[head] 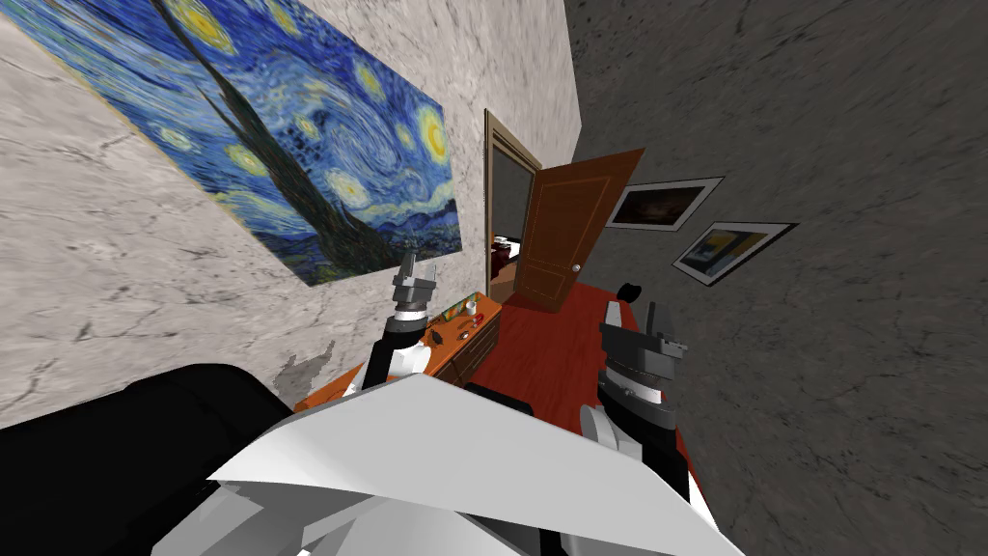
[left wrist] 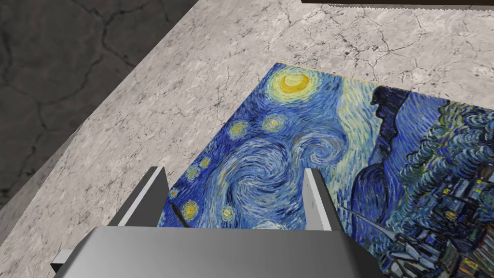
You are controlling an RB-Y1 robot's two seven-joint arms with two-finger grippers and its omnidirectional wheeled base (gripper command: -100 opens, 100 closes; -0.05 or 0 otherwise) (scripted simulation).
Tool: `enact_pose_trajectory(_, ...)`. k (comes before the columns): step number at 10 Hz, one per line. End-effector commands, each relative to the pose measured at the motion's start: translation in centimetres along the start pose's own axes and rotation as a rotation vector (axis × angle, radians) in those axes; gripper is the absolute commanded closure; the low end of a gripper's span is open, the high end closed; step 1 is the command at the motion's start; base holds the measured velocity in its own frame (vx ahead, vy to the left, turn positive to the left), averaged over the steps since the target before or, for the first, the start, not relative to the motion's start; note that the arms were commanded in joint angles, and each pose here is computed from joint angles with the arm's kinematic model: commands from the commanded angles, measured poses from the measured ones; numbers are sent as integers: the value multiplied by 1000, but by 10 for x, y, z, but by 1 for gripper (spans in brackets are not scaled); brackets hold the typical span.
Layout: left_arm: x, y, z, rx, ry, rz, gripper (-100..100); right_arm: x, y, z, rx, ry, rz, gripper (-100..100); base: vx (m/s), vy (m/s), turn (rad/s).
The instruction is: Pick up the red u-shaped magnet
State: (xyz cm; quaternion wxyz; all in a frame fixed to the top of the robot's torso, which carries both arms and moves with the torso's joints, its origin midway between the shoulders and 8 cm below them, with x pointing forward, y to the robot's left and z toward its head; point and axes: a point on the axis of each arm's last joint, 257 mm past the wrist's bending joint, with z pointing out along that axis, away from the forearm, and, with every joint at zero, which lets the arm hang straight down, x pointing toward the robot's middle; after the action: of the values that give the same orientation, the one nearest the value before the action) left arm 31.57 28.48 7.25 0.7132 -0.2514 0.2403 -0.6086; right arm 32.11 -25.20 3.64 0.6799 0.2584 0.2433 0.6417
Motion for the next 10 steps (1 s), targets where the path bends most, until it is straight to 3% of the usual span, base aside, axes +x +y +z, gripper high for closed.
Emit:
enact_pose_trajectory(1,-4,18,-3,-30,8,-1,-100,0,0,0,0,0,0,0,34,-74,67)
enact_pose_trajectory(7,-36,88,-20,-160,-12,-2,-100,0,0,0,0,0,0,0,79,-167,57)
enact_pose_trajectory(10,-46,109,-29,-205,-25,-1,-100,0,0,0,0,0,0,0,48,-89,18)
